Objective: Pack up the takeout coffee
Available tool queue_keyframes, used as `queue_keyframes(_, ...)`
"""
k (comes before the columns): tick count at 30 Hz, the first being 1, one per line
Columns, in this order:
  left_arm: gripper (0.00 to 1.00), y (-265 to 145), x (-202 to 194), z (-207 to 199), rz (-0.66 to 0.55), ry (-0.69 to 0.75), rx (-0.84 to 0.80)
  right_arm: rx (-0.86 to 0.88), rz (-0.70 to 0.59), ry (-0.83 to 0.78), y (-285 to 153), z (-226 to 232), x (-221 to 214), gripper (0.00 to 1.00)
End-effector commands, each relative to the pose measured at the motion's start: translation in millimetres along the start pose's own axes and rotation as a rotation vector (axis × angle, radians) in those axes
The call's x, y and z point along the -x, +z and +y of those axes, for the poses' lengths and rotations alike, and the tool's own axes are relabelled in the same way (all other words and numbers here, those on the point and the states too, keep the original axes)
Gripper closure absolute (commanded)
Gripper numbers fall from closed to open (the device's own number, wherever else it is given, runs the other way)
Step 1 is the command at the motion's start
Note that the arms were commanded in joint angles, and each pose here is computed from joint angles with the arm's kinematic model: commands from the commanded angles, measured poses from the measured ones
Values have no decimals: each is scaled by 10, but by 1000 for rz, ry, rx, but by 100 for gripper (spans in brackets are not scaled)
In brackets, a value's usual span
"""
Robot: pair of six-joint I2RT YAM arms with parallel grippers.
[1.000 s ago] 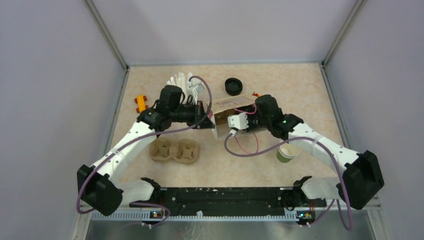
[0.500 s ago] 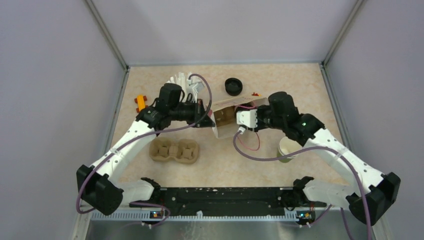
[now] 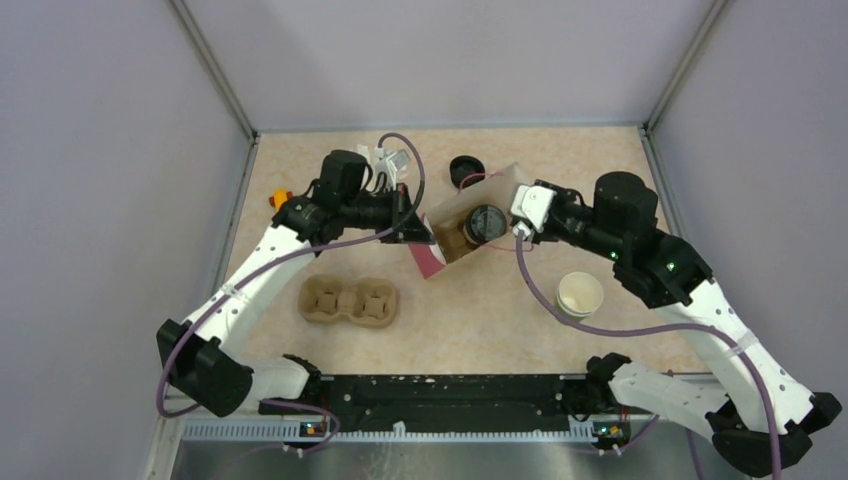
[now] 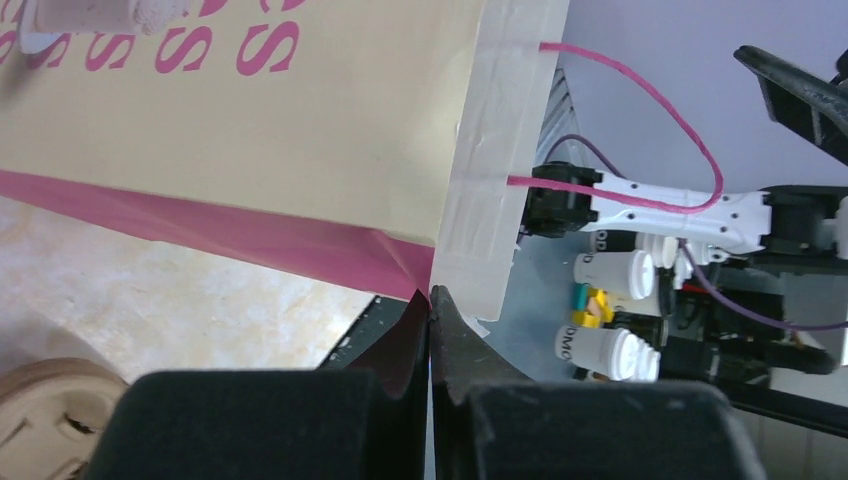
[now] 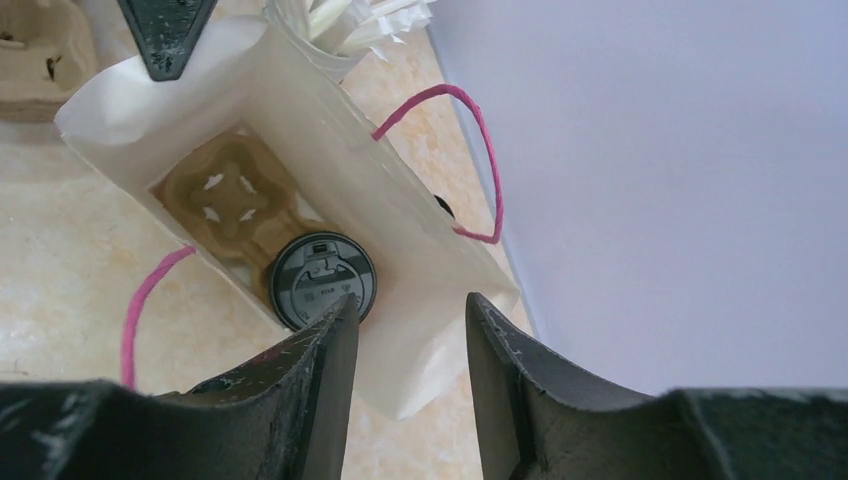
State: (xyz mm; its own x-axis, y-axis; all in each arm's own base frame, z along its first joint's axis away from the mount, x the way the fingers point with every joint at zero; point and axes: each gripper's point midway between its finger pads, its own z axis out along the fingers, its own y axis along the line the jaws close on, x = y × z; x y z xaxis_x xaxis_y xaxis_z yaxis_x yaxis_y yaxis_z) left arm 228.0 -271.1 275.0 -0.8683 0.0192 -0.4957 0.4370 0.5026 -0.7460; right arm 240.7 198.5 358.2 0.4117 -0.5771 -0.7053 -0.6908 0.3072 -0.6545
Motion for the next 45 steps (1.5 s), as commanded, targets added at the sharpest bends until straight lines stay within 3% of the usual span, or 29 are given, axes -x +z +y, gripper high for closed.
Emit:
queue_keyframes(1, 100, -65, 70, -228, 19, -96, -42, -150, -38, 94, -93, -342, 198, 56)
queue_keyframes(10, 100, -100, 59, -189, 37, -169, 25, -455, -10, 346, -111, -851, 110, 50)
queue_keyframes(12, 95, -109, 52, -161, 32, -185, 45, -482, 1, 374, -98, -881, 70, 48)
queue_keyframes(16, 71, -142, 72, -148, 19, -196, 72, -528, 28, 428, -97, -943, 12, 45)
queue_keyframes(19, 63, -215, 153, -164, -8, -173, 98, -542, 7, 502, -93, -959, 44, 37)
queue_keyframes(22, 46, -302, 252, -171, -41, -136, 133, -552, -27, 646, -85, -956, 98, 33)
queue_keyframes(27, 29, -477, 524, -147, -149, -19, 221, -579, 5, 827, -115, -955, 86, 20)
queue_keyframes(30, 3, -627, 794, -65, -259, 54, 330, -571, 37, 923, -121, -887, 60, 10)
queue_keyframes(36, 1, -951, 1314, 353, -428, 105, 653, -530, 68, 1049, -146, -683, 15, 7)
queue_keyframes(39, 1, -1019, 1445, 609, -445, 96, 754, -513, 47, 1075, -204, -622, 42, 7)
queue_keyframes(42, 1, -928, 1489, 771, -404, 88, 748, -454, 26, 1052, -212, -524, 87, 7)
queue_keyframes(45, 8, -704, 1447, 694, -339, 133, 627, -440, 37, 1046, -256, -448, 52, 9)
